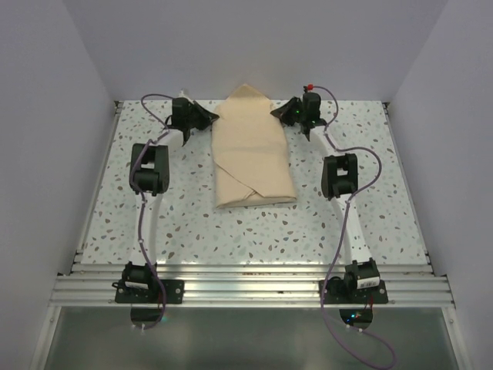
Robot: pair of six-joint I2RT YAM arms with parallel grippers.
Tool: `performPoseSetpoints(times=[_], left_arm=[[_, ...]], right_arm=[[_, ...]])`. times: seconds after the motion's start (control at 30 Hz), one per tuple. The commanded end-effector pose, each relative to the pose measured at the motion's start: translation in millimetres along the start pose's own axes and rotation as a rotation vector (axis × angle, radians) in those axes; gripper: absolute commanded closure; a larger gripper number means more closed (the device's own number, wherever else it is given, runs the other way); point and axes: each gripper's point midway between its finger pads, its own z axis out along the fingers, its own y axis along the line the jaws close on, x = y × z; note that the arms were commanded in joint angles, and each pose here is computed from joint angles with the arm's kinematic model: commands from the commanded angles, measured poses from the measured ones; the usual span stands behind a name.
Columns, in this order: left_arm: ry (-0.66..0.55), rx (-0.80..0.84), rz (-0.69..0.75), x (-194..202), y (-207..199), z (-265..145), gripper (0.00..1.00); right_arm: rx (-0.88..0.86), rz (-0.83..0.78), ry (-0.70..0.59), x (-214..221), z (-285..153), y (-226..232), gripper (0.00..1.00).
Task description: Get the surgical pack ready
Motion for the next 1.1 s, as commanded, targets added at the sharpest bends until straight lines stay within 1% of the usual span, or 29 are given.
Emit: performPoseSetpoints(times=[0.0, 0.07, 0.1, 0.13, 0.17, 0.23, 0.3, 0.33, 0.37, 0.4, 0.43, 0.47, 0.5, 0.53, 0.57, 0.6, 0.63, 0.7, 0.73, 0.8, 0.83, 0.93, 1.03, 1.07], left_arm=[[0.0, 0.092, 0.097, -29, -69, -36, 1.0], [0.011, 0.092, 0.108, -27, -77, -49, 1.0], [0.012, 0.091, 0.112, -27, -80, -54, 1.0], [0.0, 0.102, 0.124, -32, -92, -63, 1.0], [0.022, 0.092, 0.117, -25, -88, -67, 1.0], [0.038, 0.093, 0.124, -23, -96, -77, 1.0], [0.073, 0.084, 0.112, -13, -94, -83, 1.0], [0.074, 0.1, 0.118, -14, -104, -91, 1.0], [0.096, 0.097, 0.114, -4, -100, -95, 1.0], [0.103, 0.098, 0.118, 0, -101, -100, 1.0], [0.108, 0.096, 0.123, 4, -105, -109, 1.0], [0.116, 0.099, 0.129, 7, -108, -114, 1.0], [0.124, 0.101, 0.134, 10, -110, -119, 1.0], [0.121, 0.112, 0.145, 9, -120, -129, 1.0], [0.14, 0.099, 0.152, 17, -114, -134, 1.0], [0.149, 0.094, 0.157, 20, -114, -138, 1.0], [0.149, 0.097, 0.167, 20, -119, -145, 1.0], [0.173, 0.088, 0.164, 32, -113, -153, 1.0], [0.173, 0.1, 0.17, 33, -120, -160, 1.0], [0.197, 0.098, 0.174, 43, -119, -168, 1.0], [0.196, 0.103, 0.179, 43, -124, -174, 1.0], [0.212, 0.112, 0.194, 49, -131, -189, 1.0], [0.233, 0.117, 0.2, 57, -132, -202, 1.0], [0.25, 0.11, 0.196, 64, -126, -205, 1.0]], right_arm=[[-0.119, -0.034, 0.033, -35, -43, 93, 1.0], [-0.091, -0.013, 0.067, -30, -50, 92, 1.0], [-0.099, -0.012, 0.077, -30, -56, 100, 1.0], [-0.105, -0.01, 0.089, -30, -64, 109, 1.0], [-0.097, -0.003, 0.104, -30, -70, 111, 1.0], [-0.105, -0.016, 0.127, -29, -82, 127, 1.0], [-0.095, -0.004, 0.161, -24, -90, 129, 1.0], [-0.087, 0.008, 0.188, -19, -95, 127, 1.0], [-0.095, 0.007, 0.195, -20, -105, 140, 1.0], [-0.079, 0.022, 0.222, -11, -109, 133, 1.0], [-0.102, 0.009, 0.222, -14, -122, 149, 1.0], [-0.104, 0.006, 0.228, -13, -129, 154, 1.0], [-0.1, -0.003, 0.236, -10, -134, 156, 1.0], [-0.083, 0.009, 0.266, 0, -139, 148, 1.0], [-0.091, -0.004, 0.263, -2, -152, 160, 1.0], [-0.07, -0.003, 0.287, 7, -155, 151, 1.0], [-0.066, -0.007, 0.296, 9, -161, 153, 1.0], [-0.061, -0.013, 0.315, 14, -174, 156, 1.0], [-0.044, 0.001, 0.337, 23, -178, 149, 1.0], [-0.051, -0.018, 0.337, 24, -192, 157, 1.0], [-0.03, -0.004, 0.357, 33, -195, 148, 1.0], [-0.01, 0.003, 0.385, 45, -211, 145, 1.0], [0.004, 0.018, 0.403, 56, -223, 141, 1.0], [0.01, 0.02, 0.411, 59, -227, 140, 1.0]])
